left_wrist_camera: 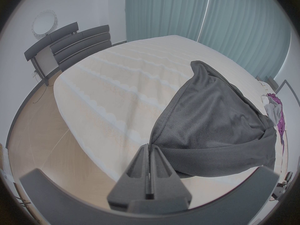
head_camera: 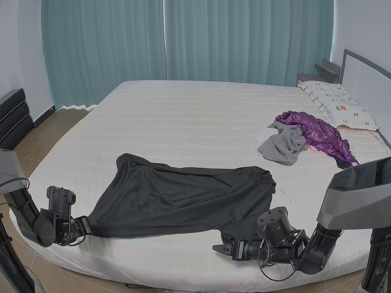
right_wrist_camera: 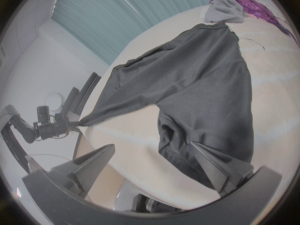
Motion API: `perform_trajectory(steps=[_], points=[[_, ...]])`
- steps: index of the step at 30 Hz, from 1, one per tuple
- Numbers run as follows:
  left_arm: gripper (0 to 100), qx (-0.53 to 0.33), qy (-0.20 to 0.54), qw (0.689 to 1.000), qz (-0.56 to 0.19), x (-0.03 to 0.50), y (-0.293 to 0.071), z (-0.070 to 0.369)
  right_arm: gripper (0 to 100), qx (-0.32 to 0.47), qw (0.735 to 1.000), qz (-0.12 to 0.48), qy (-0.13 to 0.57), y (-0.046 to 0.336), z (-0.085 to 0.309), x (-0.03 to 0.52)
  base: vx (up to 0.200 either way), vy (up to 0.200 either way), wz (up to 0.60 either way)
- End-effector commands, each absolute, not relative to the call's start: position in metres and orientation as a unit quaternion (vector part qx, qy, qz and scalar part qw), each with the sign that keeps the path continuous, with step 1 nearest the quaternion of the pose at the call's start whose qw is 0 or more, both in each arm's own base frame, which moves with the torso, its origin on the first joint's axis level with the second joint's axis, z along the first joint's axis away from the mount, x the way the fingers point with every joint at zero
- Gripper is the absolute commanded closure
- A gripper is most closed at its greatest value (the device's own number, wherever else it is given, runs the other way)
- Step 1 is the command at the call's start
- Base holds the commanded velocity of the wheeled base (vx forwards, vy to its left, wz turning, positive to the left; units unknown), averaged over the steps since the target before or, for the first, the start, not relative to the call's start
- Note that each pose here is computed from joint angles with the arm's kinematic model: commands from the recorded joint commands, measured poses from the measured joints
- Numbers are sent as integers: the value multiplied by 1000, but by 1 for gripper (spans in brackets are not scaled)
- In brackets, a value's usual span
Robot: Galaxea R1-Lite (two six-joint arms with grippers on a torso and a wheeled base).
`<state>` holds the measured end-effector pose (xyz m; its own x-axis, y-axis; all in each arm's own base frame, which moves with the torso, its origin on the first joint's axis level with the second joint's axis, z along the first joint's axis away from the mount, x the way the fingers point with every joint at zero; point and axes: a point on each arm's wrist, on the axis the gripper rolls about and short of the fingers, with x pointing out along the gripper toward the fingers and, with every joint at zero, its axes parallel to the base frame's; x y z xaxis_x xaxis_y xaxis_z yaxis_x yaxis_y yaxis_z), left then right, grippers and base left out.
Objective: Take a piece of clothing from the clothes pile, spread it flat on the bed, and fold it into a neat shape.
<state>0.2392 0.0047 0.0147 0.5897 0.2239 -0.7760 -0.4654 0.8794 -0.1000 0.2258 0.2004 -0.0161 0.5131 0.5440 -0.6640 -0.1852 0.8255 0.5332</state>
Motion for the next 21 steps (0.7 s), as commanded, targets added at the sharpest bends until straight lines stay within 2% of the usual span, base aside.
perform_trajectory(steps=[1,8,15,21], points=[[100,-149,406,880,196,239,5,16,0,195,845,220,447,198,-13,218,0,0,0],[100,-149,406,880,196,239,5,16,0,204,848,230,431,197,-3,220,0,0,0],[100,-149,406,880,196,239,5,16,0,235,861,229,387,205,6,247,0,0,0],[100,-148,407,880,196,239,5,15,0,244,862,226,382,213,0,261,0,0,0]])
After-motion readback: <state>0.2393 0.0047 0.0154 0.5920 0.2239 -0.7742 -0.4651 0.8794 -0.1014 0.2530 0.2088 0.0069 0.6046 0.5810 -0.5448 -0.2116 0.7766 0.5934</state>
